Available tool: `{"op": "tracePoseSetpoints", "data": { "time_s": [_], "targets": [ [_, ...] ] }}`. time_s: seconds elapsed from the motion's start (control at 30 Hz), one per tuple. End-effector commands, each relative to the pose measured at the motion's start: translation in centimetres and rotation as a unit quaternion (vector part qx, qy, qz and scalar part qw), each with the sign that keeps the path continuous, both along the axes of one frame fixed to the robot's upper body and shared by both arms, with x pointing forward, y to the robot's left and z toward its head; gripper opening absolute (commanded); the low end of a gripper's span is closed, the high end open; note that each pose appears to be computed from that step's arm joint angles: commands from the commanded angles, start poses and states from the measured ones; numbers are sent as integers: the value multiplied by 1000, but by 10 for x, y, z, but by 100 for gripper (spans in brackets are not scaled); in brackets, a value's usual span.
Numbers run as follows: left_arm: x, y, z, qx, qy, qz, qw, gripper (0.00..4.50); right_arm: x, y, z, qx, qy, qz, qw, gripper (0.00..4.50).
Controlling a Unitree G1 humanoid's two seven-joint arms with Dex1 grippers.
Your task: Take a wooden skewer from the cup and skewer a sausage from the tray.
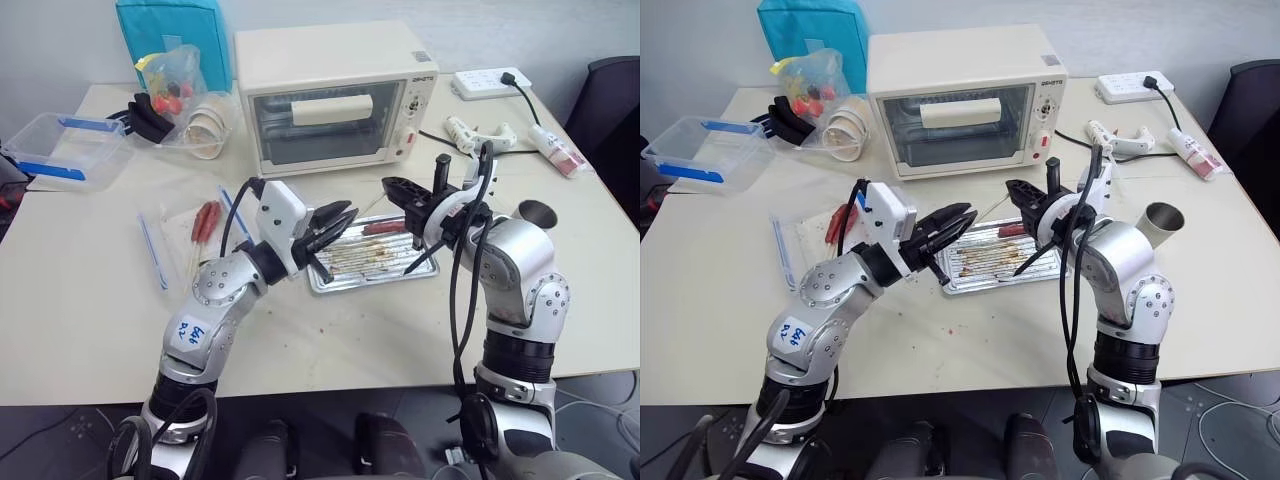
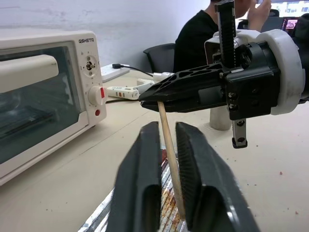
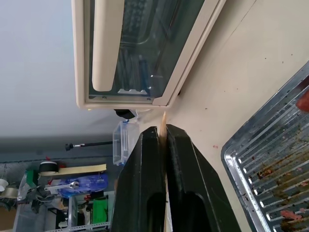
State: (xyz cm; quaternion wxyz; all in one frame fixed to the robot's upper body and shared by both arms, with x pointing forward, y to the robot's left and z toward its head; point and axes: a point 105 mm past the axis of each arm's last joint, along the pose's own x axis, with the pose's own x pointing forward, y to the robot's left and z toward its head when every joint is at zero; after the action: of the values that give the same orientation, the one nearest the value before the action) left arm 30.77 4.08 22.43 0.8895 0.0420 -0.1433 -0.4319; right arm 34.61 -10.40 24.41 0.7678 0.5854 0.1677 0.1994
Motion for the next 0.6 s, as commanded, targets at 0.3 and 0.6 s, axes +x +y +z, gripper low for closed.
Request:
{"op": "tracePoseSetpoints", "data": {
  "time_s": [0.3,0.6],
  "targets": [
    [-6,-1,12,-17,-16,-3,1000,83,-4,6,20,20,-39,14,999,0],
    [-3,0,4,2,-11,7,1000,240,-3,9,25,31,-46,17,998,0]
  ]
}}
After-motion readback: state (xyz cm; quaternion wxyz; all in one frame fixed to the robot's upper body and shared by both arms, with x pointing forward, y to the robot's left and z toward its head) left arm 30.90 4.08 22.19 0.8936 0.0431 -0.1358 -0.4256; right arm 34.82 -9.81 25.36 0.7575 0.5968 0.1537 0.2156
